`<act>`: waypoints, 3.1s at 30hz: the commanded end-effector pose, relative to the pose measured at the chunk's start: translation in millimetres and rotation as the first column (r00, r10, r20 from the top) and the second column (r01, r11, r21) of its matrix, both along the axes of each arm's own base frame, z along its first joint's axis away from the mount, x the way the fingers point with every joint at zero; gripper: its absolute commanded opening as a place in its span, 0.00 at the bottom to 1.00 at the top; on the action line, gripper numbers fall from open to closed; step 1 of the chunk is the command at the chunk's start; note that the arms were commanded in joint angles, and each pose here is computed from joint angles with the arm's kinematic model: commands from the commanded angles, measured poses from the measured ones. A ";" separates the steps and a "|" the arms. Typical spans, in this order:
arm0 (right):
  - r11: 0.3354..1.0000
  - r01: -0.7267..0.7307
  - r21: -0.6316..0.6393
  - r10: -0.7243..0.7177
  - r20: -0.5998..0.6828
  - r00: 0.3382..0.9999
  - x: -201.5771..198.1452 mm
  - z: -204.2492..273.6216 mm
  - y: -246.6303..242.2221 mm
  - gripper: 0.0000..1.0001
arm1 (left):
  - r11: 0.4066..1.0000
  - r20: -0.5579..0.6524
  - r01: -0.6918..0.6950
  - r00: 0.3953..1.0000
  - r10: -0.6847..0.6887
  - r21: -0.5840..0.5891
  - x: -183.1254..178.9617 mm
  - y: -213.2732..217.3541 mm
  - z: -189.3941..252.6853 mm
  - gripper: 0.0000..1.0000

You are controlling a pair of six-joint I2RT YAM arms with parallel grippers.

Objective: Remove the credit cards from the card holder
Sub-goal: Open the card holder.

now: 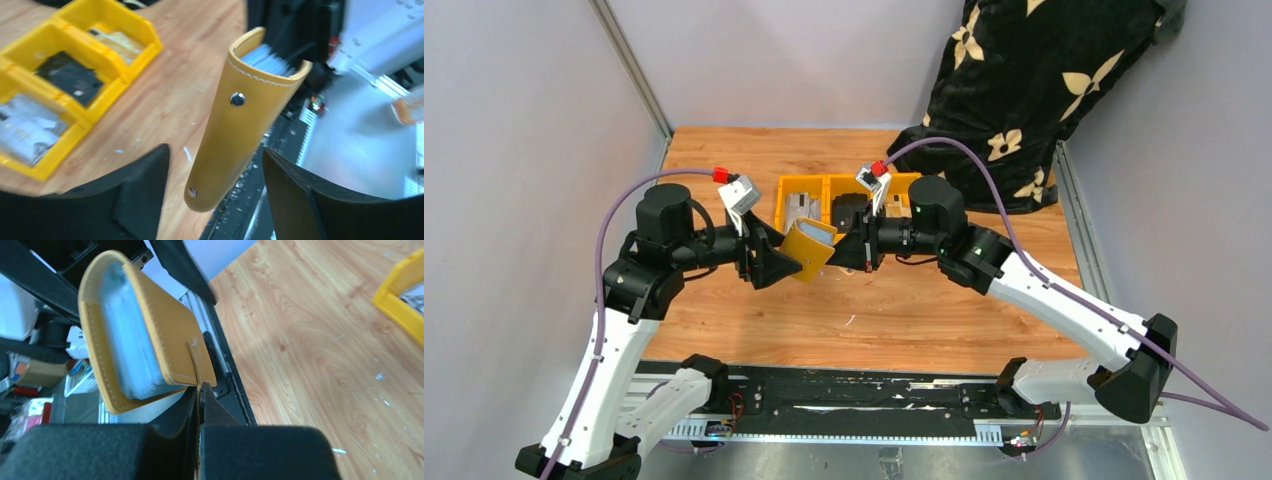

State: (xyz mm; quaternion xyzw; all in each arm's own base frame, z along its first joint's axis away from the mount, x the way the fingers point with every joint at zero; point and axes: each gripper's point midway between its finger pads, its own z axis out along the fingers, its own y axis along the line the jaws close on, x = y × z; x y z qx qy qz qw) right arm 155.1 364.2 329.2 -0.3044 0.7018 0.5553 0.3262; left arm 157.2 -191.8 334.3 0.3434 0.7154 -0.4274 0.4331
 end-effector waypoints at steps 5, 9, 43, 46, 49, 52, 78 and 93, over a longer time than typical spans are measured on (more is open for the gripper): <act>0.947 0.226 -0.229 -0.206 0.110 0.972 18.2 0.7 -5.0 0.00 | 0.972 0.128 -0.203 0.974 0.189 0.114 29.8 25.8 -28.2 0.85; 0.927 0.262 -0.269 -0.213 0.198 0.957 17.1 2.9 -0.4 0.00 | 0.995 0.105 -0.048 0.994 0.039 0.090 -1.8 15.3 -31.9 0.88; 0.887 -0.035 -0.460 0.226 0.367 0.902 -60.9 5.1 36.9 0.00 | 0.956 0.542 0.049 0.815 -0.206 0.289 -49.7 42.2 -35.9 0.71; 0.891 -0.077 -0.448 0.258 0.358 0.897 -67.7 8.7 40.2 0.00 | 0.953 0.581 0.125 0.769 -0.268 0.275 -64.2 35.8 -35.1 0.71; 0.888 -0.137 -0.439 0.308 0.345 0.887 -78.4 10.0 41.6 0.00 | 0.949 0.611 0.146 0.735 -0.292 0.278 -68.3 34.3 -32.4 0.69; 0.876 -0.190 -0.444 0.358 0.333 0.872 -87.7 7.4 41.4 0.00 | 0.948 0.635 0.138 0.713 -0.297 0.288 -67.1 35.0 -27.2 0.64; 0.999 0.037 -0.019 -0.017 0.631 0.775 -52.4 95.1 -4.7 0.78 | 0.988 0.518 0.063 0.855 0.021 -0.143 -50.4 14.6 59.4 0.00; 0.976 -0.121 0.182 0.000 0.556 0.831 -65.5 90.2 -5.7 0.71 | 0.901 0.117 0.144 0.988 -0.105 -0.409 -73.3 -6.6 94.5 0.00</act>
